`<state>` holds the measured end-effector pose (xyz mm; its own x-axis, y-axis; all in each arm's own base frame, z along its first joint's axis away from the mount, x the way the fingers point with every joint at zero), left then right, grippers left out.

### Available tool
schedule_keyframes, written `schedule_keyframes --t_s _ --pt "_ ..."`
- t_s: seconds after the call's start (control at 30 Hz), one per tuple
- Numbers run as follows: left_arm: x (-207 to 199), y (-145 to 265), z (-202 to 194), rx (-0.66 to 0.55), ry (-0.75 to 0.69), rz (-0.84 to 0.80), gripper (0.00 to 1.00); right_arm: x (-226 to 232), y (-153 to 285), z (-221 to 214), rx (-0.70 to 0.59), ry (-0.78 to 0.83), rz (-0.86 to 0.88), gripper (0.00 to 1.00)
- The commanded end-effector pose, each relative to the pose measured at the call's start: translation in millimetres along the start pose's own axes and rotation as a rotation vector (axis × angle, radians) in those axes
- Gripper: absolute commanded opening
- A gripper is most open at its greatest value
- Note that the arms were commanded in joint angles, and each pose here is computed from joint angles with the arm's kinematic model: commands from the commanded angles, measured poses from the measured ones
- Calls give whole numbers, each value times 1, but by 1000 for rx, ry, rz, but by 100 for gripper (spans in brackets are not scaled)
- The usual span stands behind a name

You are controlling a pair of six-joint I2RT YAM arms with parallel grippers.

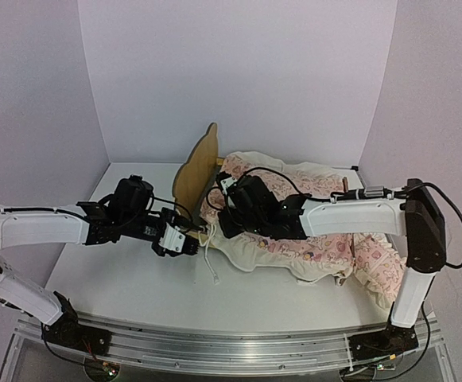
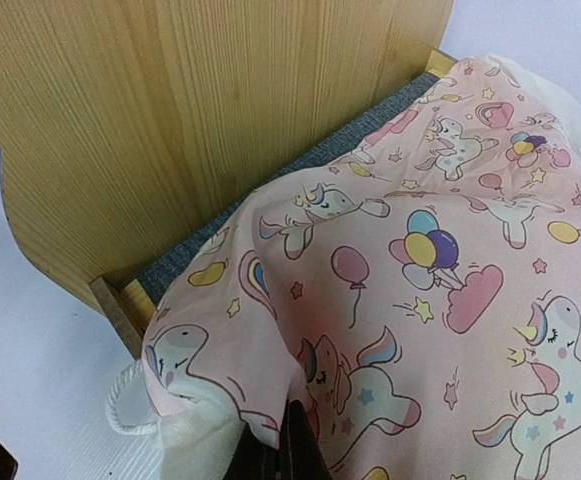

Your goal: Set up the pet bed

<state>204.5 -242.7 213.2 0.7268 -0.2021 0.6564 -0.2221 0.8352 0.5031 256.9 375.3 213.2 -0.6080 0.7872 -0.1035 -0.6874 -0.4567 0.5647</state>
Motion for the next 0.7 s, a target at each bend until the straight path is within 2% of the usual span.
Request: schedule_keyframes --t_s 0.0,0.27,0.47,0.57,0.67 --pt "-4 -10 -10 19 -436 77 51 -3 15 21 -89 -53 26 0" --pt "-15 -32 -30 39 -609 57 51 -3 13 20 -87 -61 34 0" --pt "-12 -45 -43 102 -616 68 47 -4 17 19 -88 -58 36 0" --pt "-10 -46 -47 130 -599 77 42 -4 18 19 -87 -56 38 0" --pt "-7 -45 -46 136 -583 97 30 -5 18 18 -86 -55 38 0"
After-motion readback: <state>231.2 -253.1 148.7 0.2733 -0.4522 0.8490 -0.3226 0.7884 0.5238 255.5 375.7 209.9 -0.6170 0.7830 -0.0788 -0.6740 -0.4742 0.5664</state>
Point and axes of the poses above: each gripper's point midway between its finger pads, its own y axis back along the fingers, its own x axis along the line the jaws close on, z = x × y, the point moved 10 cm from there along y, back along the fingers, and after that the axes turned 8 degrees about y, right-handed, at the moved point
